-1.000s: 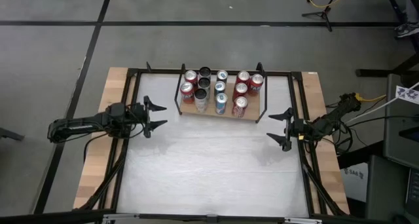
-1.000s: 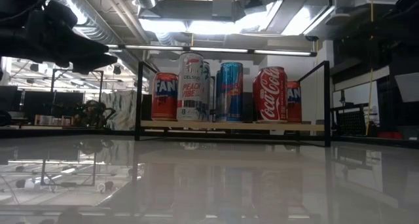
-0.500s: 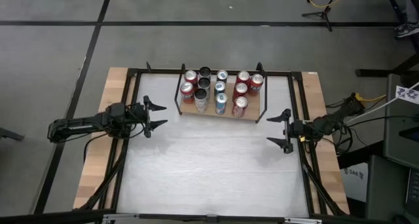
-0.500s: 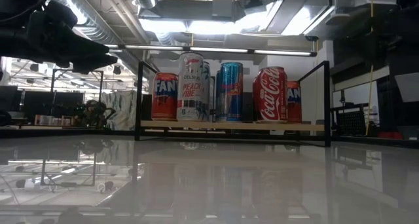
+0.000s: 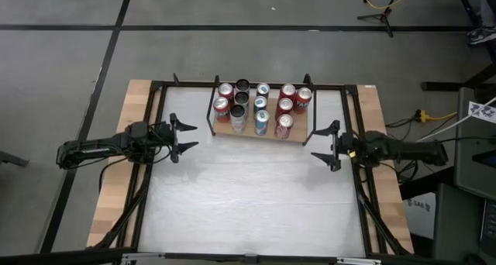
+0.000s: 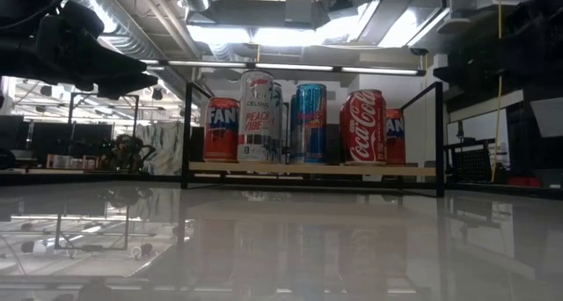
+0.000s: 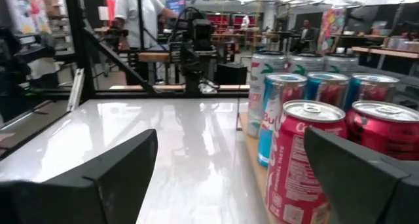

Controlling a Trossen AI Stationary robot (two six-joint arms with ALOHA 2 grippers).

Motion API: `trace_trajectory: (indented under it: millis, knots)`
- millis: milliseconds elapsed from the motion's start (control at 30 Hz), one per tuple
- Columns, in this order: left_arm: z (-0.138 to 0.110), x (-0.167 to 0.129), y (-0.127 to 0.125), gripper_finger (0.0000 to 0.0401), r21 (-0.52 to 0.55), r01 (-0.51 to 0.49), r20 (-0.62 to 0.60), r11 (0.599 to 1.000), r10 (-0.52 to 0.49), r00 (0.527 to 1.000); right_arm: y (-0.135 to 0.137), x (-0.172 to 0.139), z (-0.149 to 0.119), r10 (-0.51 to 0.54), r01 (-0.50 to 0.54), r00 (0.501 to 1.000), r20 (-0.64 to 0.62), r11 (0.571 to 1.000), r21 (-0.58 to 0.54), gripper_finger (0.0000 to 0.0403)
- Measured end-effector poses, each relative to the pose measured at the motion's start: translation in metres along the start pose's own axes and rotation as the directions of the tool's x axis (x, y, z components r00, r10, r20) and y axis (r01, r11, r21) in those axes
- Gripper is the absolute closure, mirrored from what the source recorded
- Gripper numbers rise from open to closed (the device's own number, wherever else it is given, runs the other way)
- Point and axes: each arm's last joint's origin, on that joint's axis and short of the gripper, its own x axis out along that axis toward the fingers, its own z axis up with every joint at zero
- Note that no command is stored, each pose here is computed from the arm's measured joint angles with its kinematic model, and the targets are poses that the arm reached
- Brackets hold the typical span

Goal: Place canned beverage on shelf
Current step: Return to Home Position

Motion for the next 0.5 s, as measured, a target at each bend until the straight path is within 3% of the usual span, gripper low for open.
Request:
trace_trajectory:
  millis: [133,500]
  knots:
    - [0.0,0.0,0.0,0.0125,0.0,0.0,0.0,1.0,0.0,1.0,-0.0053,0.0005,-0.0026,0.038,-0.037,0.999,-0.02,0.999,0.013,0.0029]
    - [0.0,0.0,0.0,0.0125,0.0,-0.001,0.0,1.0,0.001,1.0,-0.0102,0.0009,-0.0036,-0.007,0.007,0.999,-0.032,1.0,0.009,0.0029]
